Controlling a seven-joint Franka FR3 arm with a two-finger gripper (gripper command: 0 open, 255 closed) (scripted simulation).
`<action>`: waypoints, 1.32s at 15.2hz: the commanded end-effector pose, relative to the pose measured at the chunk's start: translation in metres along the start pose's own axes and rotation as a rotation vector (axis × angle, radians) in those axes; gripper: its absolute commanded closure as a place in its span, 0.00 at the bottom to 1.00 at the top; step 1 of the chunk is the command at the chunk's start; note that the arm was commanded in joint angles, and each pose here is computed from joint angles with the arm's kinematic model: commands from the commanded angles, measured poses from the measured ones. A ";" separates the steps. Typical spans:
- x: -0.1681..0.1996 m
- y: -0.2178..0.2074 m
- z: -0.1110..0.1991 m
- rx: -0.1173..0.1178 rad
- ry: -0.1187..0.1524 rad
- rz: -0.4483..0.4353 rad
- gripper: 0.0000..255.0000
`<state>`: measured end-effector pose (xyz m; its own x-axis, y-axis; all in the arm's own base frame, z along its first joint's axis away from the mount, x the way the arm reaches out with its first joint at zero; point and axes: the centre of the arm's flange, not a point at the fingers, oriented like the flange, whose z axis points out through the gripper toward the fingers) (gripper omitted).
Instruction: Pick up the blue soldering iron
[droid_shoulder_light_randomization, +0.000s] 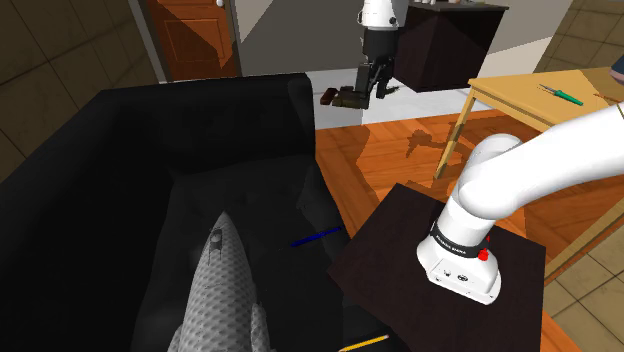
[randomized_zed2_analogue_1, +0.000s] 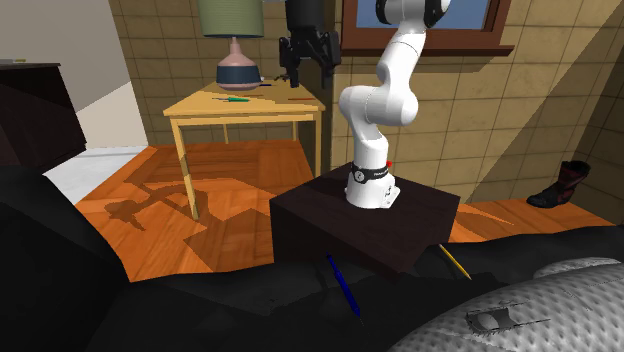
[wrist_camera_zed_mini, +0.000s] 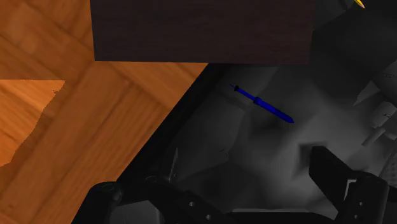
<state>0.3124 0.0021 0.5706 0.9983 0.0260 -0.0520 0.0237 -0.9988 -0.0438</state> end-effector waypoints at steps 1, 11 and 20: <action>0.000 0.000 0.000 0.000 0.000 0.000 0.00; 0.050 -0.043 0.114 -0.004 0.002 -0.303 0.00; 0.083 -0.093 0.217 -0.007 0.004 -0.575 0.00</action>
<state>0.3805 0.0993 0.3679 0.8427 0.5379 -0.0223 0.5361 -0.8422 -0.0579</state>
